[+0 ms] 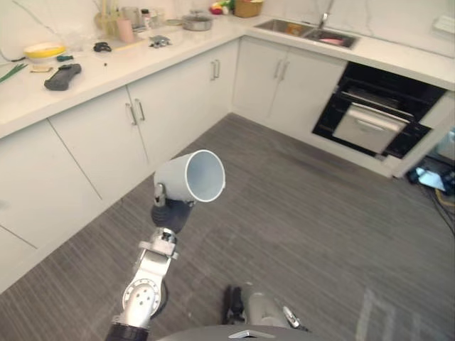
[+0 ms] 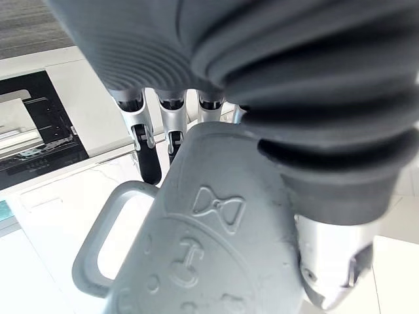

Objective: Walk over to the sink, pick up the cup, carry it to the dishwasher, place the cup inside the dishwasher, then close the dishwasher door

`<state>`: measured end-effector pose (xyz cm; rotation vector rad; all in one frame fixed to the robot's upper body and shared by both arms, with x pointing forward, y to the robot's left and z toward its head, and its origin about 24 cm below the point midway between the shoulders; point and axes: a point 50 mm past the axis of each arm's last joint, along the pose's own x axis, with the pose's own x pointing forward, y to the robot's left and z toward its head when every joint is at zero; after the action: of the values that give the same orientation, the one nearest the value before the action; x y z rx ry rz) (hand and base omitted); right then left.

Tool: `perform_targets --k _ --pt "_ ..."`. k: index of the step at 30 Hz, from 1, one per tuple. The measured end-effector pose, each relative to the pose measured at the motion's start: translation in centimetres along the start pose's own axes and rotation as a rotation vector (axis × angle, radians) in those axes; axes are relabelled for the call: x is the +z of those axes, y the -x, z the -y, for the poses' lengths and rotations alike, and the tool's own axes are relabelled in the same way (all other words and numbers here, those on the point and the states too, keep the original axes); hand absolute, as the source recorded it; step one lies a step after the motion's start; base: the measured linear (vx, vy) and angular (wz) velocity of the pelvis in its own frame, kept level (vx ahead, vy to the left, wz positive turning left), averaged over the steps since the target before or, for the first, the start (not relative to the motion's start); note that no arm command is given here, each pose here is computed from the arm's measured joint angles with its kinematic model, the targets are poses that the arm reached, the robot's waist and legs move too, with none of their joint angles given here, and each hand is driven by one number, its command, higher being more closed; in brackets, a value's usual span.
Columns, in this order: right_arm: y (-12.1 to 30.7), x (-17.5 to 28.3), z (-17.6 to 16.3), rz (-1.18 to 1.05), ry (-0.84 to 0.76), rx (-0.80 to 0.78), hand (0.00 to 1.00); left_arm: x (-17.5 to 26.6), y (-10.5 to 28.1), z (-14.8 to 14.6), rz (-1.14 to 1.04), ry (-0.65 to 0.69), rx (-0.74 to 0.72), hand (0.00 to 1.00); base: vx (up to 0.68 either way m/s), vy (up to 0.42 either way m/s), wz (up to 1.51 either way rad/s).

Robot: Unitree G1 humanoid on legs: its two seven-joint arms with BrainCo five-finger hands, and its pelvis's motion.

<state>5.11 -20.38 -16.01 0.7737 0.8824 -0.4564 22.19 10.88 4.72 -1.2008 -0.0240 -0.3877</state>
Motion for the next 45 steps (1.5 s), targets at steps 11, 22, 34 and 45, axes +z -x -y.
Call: perform_targets --k 11,22,34,45 --pt "-0.2 3.3 -1.2 0.086 0.173 0.018 0.00 -1.5 0.1 1.3 0.008 0.062 -0.051 1.00 0.67 -0.212 0.08" --pt "-1.7 8.1 -4.5 0.350 0.118 -0.049 0.00 -2.3 3.0 -0.5 -0.057 -0.014 0.057 1.00 0.56 0.140 -1.08" --pt "-1.6 6.1 -4.9 0.373 -0.026 -0.148 0.00 -1.6 2.1 -0.7 -0.139 -0.165 -0.019 1.00 0.46 0.310 -0.60" --pt "0.2 9.8 -11.0 0.580 0.090 0.091 0.00 -3.1 1.8 0.0 -0.223 -0.198 -0.074 1.00 0.50 -0.017 -0.20"
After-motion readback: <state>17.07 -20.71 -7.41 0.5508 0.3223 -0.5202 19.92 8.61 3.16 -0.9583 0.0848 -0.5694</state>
